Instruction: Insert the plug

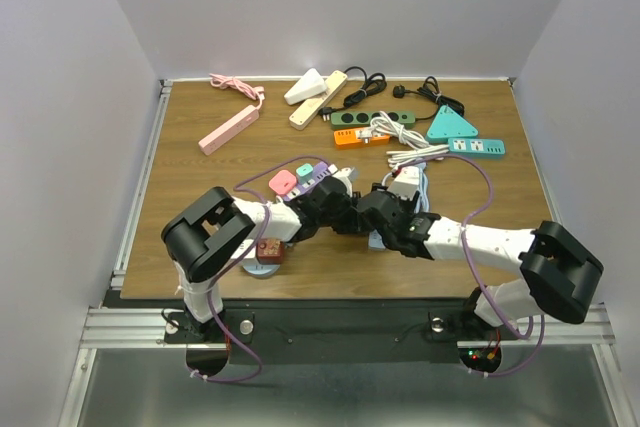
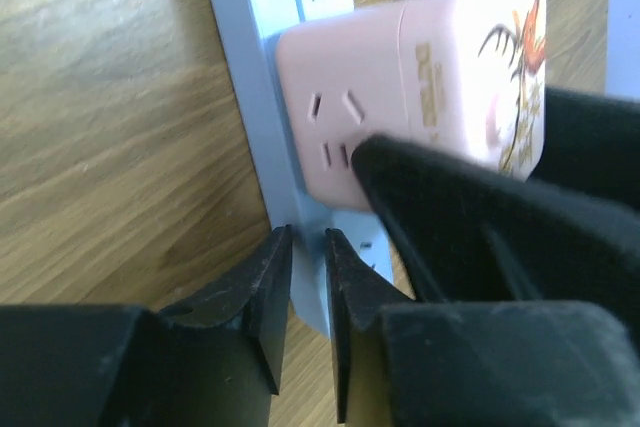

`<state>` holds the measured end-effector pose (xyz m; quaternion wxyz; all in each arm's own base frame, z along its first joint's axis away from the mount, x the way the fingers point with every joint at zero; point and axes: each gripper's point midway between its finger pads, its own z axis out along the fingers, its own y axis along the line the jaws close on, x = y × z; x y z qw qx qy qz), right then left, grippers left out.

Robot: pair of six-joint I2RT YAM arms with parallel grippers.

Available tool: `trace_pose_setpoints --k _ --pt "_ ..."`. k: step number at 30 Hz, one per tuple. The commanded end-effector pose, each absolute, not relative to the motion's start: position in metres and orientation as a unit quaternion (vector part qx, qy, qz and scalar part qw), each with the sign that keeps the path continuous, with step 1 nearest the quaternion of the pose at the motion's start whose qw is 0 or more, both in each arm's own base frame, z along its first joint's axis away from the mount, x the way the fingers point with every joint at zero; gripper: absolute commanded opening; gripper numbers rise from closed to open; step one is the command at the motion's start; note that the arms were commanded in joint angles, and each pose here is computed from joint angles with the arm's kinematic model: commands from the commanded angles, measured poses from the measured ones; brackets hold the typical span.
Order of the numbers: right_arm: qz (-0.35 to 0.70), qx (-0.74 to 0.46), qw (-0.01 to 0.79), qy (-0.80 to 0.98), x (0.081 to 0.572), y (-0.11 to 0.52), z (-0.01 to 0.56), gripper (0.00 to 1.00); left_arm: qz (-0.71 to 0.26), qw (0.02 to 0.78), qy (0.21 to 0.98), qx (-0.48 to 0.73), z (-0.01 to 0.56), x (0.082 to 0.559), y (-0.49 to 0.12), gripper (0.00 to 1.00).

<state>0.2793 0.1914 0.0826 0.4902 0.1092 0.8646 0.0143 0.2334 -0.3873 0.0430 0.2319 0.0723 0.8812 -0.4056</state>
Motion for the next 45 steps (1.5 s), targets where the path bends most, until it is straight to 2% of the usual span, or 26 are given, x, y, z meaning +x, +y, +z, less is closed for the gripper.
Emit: trace_pose_setpoints --k 1,3,8,15,25,29,35,37,38,39,40,42,43,45 --pt "-0.024 0.081 0.445 0.891 0.257 0.177 0.047 0.00 -0.353 0.207 0.909 0.082 0.027 0.209 -0.352 0.44" --pt "-0.028 0.081 0.443 0.893 0.257 0.177 0.045 0.00 -0.345 0.207 0.911 0.086 0.029 0.202 -0.342 0.55" --pt "-0.038 0.066 0.431 0.899 0.259 0.183 0.036 0.00 -0.324 0.233 0.914 0.076 0.050 0.197 -0.315 0.64" --pt "-0.045 0.050 0.393 0.917 0.246 0.182 0.011 0.00 -0.324 0.282 0.902 0.046 0.083 0.219 -0.292 0.66" --pt "-0.063 0.029 0.329 0.942 0.221 0.182 -0.033 0.00 -0.307 0.368 0.878 -0.006 0.134 0.277 -0.252 0.68" --pt "-0.047 0.022 0.356 0.933 0.238 0.198 -0.012 0.00 -0.299 0.396 0.868 -0.021 0.149 0.290 -0.236 0.71" --pt "-0.018 0.017 0.415 0.910 0.276 0.231 0.052 0.01 -0.284 0.448 0.847 -0.028 0.176 0.301 -0.217 0.76" --pt "-0.014 0.015 0.425 0.905 0.282 0.235 0.068 0.10 -0.276 0.470 0.838 -0.038 0.189 0.305 -0.210 0.79" --pt "-0.007 0.014 0.435 0.900 0.287 0.240 0.080 0.28 -0.271 0.477 0.835 -0.043 0.194 0.306 -0.206 0.80" --pt "-0.006 0.013 0.441 0.897 0.289 0.241 0.088 0.39 -0.267 0.483 0.833 -0.045 0.198 0.307 -0.204 0.81" --pt "0.002 0.015 0.454 0.891 0.293 0.242 0.104 0.59 -0.266 0.491 0.828 -0.048 0.206 0.308 -0.201 0.83" --pt "0.012 0.018 0.469 0.883 0.296 0.243 0.122 0.72 -0.262 0.497 0.826 -0.053 0.212 0.309 -0.198 0.84" --pt "0.012 0.014 0.481 0.877 0.297 0.241 0.135 0.82 -0.261 0.502 0.823 -0.056 0.218 0.308 -0.196 0.84" --pt "0.021 0.017 0.496 0.868 0.300 0.241 0.155 0.89 -0.262 0.509 0.818 -0.058 0.225 0.309 -0.195 0.85"
